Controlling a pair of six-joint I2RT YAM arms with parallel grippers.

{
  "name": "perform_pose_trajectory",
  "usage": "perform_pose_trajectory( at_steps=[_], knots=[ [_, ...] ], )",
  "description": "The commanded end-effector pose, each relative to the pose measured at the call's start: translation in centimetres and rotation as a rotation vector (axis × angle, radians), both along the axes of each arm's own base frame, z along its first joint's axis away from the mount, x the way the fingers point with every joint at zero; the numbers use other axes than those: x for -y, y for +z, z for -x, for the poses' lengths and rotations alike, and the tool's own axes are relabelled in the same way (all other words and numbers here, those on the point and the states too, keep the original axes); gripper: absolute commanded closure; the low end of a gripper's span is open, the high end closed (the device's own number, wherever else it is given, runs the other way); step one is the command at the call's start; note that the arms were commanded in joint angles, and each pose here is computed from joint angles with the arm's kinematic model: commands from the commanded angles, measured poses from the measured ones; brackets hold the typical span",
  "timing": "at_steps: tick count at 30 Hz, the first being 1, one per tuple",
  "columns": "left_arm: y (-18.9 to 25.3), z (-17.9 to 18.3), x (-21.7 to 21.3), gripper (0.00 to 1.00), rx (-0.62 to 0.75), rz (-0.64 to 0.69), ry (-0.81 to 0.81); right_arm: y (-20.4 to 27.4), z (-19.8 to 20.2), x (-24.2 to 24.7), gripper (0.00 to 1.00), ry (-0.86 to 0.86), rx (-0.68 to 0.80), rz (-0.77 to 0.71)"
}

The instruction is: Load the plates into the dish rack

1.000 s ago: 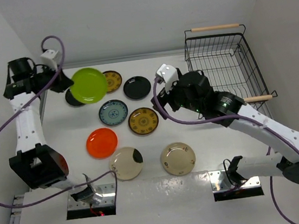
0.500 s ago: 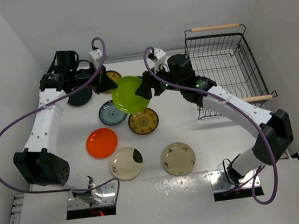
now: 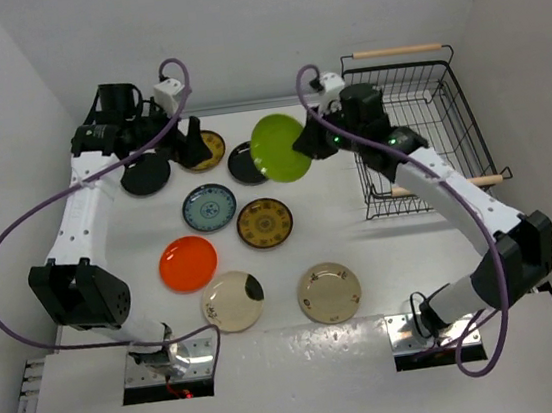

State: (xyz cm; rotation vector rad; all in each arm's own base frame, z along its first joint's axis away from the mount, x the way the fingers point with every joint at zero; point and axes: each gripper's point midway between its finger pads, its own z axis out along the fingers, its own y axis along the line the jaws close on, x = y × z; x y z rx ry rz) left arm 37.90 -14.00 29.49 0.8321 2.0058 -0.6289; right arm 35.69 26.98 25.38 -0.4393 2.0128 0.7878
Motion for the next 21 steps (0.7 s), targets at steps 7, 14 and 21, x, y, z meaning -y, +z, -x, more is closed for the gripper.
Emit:
perform_pose_trajectory(
  at_steps=[7,14,21],
  knots=[
    [-3.9,-3.5,-11.3,0.13,-0.012,-0.229,0.355,5.1,-4.4,26.5,1.00,-0.777,0.098,0.627],
    [-14.5,0.9,-12.6,0.48,-0.270,-0.321,0.314,-1.5,-2.4,36.6,1.00,-0.892,-0.024,0.869],
    [-16.8,2.2,-13.1,0.42,-0.324,-0.346,0.297,-4.0,-2.7,41.3,1.00,-0.976,-0.042,0.917]
  ],
)
